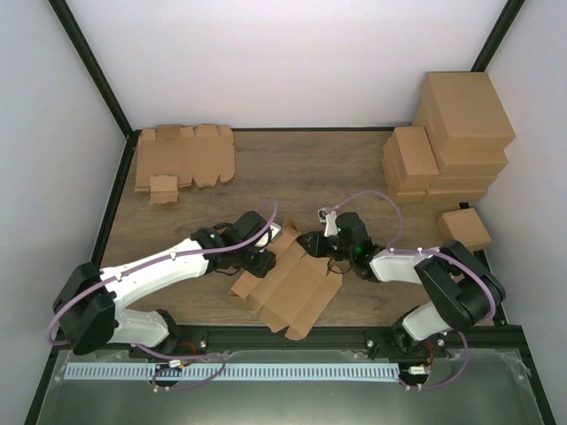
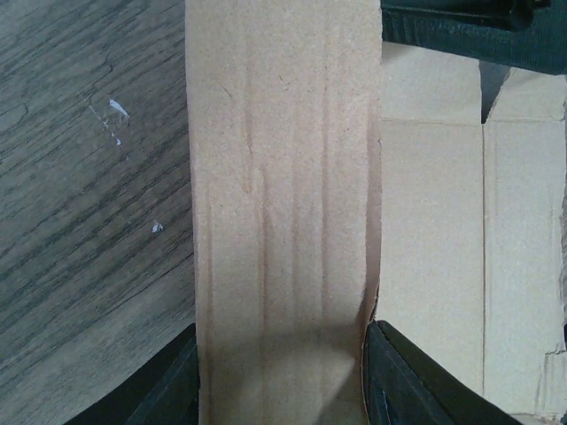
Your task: Fold the paper box
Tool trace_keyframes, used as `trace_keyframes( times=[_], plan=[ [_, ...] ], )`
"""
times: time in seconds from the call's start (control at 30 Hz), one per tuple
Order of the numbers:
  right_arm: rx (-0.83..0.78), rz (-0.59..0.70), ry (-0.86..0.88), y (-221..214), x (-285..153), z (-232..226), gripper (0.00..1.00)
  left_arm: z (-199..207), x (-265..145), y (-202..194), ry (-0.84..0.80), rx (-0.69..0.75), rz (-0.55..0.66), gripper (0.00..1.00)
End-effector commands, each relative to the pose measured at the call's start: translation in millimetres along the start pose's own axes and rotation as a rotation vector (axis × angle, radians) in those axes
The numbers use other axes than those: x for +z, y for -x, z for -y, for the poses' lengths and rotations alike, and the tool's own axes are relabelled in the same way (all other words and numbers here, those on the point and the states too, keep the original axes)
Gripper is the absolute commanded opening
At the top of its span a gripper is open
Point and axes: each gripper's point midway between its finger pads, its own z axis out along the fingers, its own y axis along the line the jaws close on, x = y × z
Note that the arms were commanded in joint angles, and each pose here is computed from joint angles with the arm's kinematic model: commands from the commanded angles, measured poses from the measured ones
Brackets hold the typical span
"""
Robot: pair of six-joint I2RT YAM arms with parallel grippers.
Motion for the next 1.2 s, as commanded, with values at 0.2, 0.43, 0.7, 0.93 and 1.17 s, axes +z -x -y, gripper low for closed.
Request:
trace_keyframes(
  times=[0.2, 0.43, 0.7, 0.93, 1.17],
  plan=[
    [-0.247, 0.104, -0.182, 35, 2, 6, 0.25, 5, -5, 10, -0.015, -0.011, 0.029, 0.47],
    [-0.342, 0.133, -0.209, 33, 2, 10, 0.28, 12, -8, 11, -0.051, -0.008, 0.027, 0.47],
    [-0.366, 0.182, -0.271, 40, -5, 18, 0.41, 8, -9, 8, -0.029, -0.004, 0.016, 0.47],
    [-0.403, 0.163, -0.199, 33, -7, 5, 0.1, 6, -9, 10, -0.018, -0.01, 0.018, 0.47],
    [-0.441, 0.165, -0.22, 20, -22, -1, 0.01, 21, -17, 21, -0.108, -0.041, 0.049, 0.47]
  ],
)
